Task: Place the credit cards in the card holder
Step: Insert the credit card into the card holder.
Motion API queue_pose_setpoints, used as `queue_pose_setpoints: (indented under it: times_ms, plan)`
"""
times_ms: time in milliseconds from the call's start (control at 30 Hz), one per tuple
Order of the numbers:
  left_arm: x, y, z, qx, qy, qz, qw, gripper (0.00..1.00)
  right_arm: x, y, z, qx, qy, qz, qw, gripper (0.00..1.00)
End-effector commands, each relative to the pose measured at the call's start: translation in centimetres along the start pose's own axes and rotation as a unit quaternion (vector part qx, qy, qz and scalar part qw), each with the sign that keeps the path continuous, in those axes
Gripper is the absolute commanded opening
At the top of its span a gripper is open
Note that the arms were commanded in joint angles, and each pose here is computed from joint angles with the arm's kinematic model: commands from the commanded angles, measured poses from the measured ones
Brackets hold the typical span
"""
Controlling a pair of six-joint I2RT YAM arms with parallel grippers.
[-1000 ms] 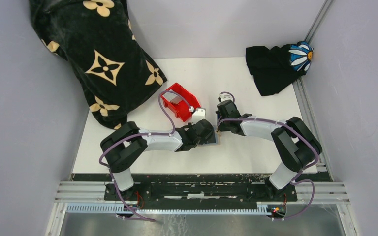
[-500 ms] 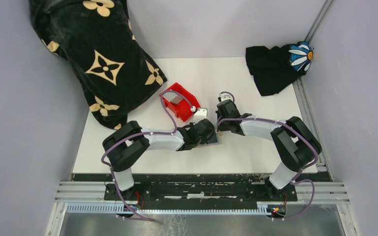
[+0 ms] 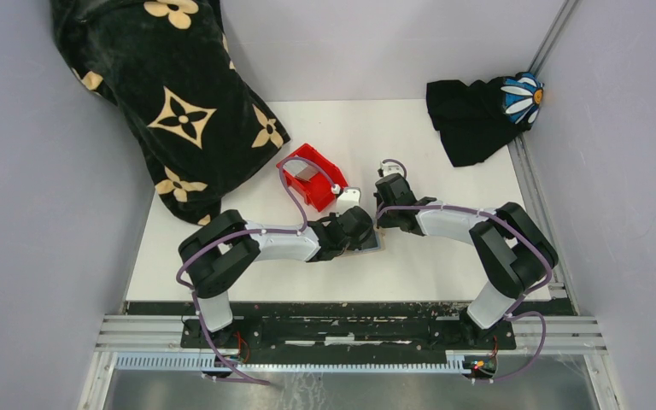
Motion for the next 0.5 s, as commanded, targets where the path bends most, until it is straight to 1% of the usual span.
queue_pose_setpoints:
  times_ms: [0,33,133,200,367,467]
  plan:
    - [3.0,-1.1,-1.8,-0.029,-0.014,-0.049,0.998,0.11,-0.7,0.2,0.3,-0.004,-0.006,0.014,1.000,0.13]
    - [3.3,-1.3,-1.5,-0.024,-0.016,-0.055,0.998,0.11,-0.5,0.1,0.2,-0.007,-0.007,0.011,1.000,0.13]
    - [4.1,-2.2,-0.5,-0.003,-0.023,-0.077,0.997,0.19,0.1,-0.2,0.1,-0.012,-0.012,0.004,1.000,0.13]
    - [5.0,-2.9,0.0,0.005,-0.027,-0.094,0.995,0.22,0.5,-0.4,0.1,-0.015,-0.013,-0.001,1.000,0.13]
    - [7.0,-4.4,1.3,0.033,-0.027,-0.131,0.990,0.25,1.3,-0.8,0.0,-0.022,-0.017,-0.012,1.000,0.13]
    - [7.5,-5.4,3.2,0.069,-0.040,-0.155,0.985,0.26,2.0,-1.3,-0.1,-0.029,-0.023,-0.022,0.999,0.13]
Point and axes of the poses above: each gripper's point midway between its finger pads, its own y axis out along the fingers, its own z axis along the line the jaws close on, x = y × z, the point moved 2 cm from there along -y, back along the fingers, and after that the axes turned 5 degrees about y, right-handed, at the moved point
